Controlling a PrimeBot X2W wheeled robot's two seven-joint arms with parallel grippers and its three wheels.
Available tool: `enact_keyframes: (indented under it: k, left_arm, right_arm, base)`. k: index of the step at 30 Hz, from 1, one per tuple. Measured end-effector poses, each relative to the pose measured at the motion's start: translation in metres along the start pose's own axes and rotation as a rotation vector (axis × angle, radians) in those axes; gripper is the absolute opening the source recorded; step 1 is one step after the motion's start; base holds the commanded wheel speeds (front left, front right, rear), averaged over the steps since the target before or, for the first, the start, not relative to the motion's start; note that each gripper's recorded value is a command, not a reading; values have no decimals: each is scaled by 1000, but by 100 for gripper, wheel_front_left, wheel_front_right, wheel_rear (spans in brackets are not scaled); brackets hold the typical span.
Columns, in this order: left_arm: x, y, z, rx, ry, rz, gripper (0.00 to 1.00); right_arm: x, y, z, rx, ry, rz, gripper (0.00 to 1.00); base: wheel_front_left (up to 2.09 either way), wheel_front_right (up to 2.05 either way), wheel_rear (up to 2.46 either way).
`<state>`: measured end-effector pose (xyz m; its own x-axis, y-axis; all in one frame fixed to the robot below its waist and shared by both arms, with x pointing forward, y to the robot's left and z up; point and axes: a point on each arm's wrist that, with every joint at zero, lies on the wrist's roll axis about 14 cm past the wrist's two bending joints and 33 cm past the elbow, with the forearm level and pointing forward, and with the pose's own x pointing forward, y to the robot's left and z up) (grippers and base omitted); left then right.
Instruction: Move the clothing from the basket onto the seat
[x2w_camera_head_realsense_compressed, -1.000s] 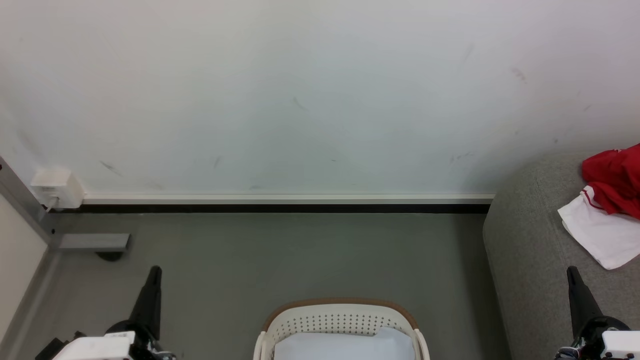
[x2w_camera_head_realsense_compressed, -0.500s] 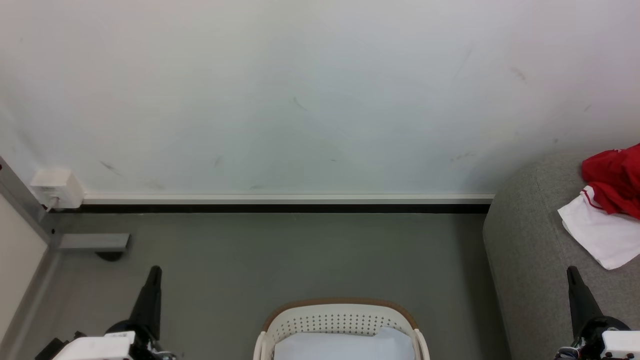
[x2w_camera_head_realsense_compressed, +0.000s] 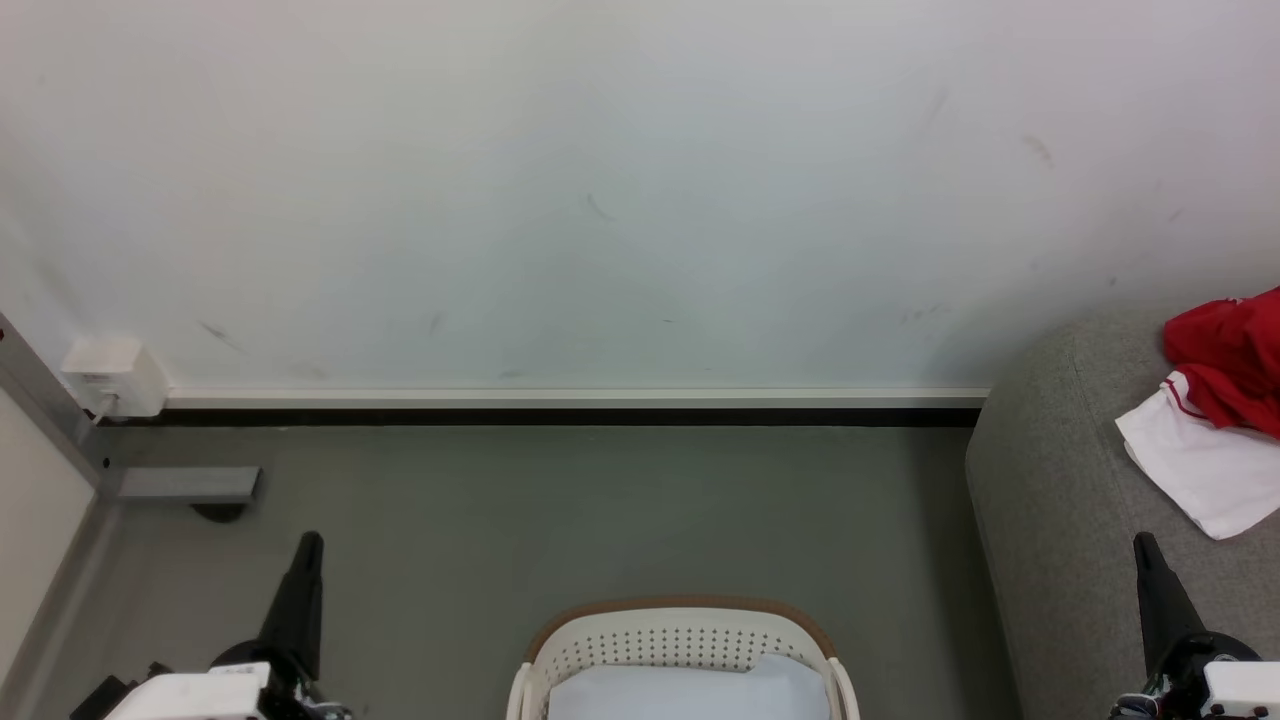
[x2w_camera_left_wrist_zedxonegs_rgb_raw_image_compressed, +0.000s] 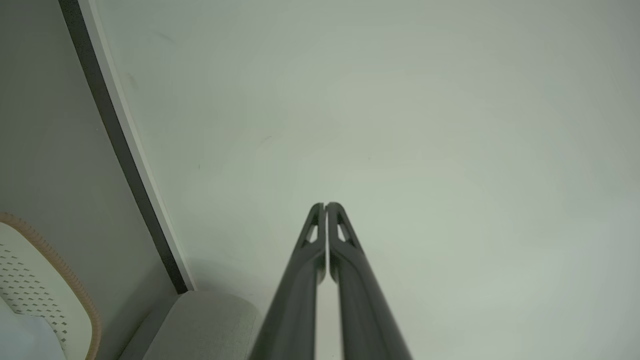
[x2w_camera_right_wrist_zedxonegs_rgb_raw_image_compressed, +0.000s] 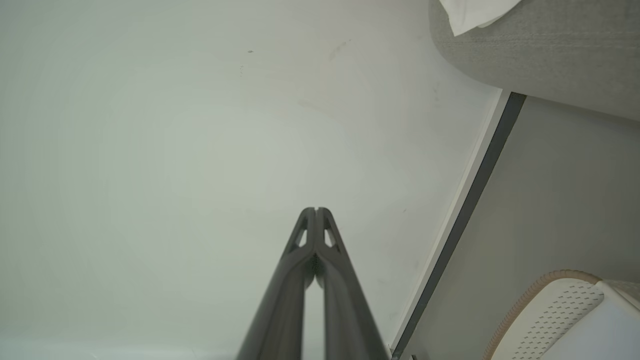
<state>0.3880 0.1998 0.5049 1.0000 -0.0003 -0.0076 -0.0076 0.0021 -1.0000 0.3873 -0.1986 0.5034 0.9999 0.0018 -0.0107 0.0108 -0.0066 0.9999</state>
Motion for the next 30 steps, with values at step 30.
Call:
enact_keyframes:
  k: [30]
  left_arm:
    - [0,0,0,0,0,0,0]
  right_arm:
    - [0,0,0,0,0,0,0]
  base:
    - [0,0,0]
